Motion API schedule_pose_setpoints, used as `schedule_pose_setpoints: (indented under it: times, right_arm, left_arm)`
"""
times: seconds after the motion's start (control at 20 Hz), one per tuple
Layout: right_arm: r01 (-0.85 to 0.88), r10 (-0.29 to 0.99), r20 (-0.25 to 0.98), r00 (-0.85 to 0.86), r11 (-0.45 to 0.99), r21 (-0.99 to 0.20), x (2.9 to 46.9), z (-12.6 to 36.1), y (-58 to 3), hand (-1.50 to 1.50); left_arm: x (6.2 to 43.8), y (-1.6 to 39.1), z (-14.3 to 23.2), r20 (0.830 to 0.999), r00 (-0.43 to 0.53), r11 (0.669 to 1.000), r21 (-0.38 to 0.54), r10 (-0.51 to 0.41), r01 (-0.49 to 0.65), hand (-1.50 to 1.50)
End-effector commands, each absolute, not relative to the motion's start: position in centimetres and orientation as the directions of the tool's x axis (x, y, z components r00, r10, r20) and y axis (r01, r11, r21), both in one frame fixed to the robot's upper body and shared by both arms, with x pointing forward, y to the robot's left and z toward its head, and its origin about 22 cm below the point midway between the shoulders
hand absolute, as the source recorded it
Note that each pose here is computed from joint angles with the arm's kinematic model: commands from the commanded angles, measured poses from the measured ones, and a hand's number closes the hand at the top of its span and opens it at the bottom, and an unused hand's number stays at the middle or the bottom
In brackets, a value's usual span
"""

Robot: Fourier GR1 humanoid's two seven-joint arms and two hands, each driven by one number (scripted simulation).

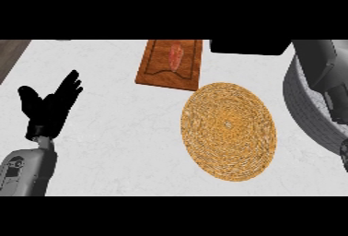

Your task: Pick the lemon from the placemat and place it in the basket

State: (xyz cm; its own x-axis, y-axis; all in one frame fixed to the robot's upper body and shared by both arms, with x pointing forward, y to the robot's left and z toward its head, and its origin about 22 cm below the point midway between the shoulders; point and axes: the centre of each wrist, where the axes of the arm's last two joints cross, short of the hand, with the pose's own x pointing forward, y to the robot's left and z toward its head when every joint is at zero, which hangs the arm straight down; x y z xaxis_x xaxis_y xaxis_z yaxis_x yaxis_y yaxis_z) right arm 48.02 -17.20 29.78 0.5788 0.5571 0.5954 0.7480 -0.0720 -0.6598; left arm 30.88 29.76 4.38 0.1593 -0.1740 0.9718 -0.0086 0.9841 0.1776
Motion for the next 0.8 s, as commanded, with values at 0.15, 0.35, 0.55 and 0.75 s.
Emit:
schedule_pose_setpoints:
  times: [0.15,0.35,0.55,0.75]
  right_arm:
    - [0.733,0.351,0.658,0.666,-0.144,-0.665,48.2,28.4,-21.6,1.50]
    - [0.724,0.338,0.656,0.675,-0.130,-0.677,48.1,27.3,-23.6,1.50]
    - [0.713,0.354,0.637,0.684,-0.141,-0.687,48.0,25.4,-23.9,1.50]
    - [0.731,0.357,0.657,0.664,-0.125,-0.671,47.5,21.8,-26.5,1.50]
  left_arm:
    - [29.6,30.1,2.2,0.970,0.177,0.984,0.175,-0.167,-0.031,0.00]
    - [29.7,30.3,3.0,0.972,0.173,0.985,0.167,-0.159,-0.034,0.00]
    - [30.3,29.7,2.8,0.972,0.170,0.984,0.171,-0.160,-0.054,0.00]
    - [29.6,31.1,5.1,0.969,0.181,0.984,0.177,-0.167,-0.037,0.00]
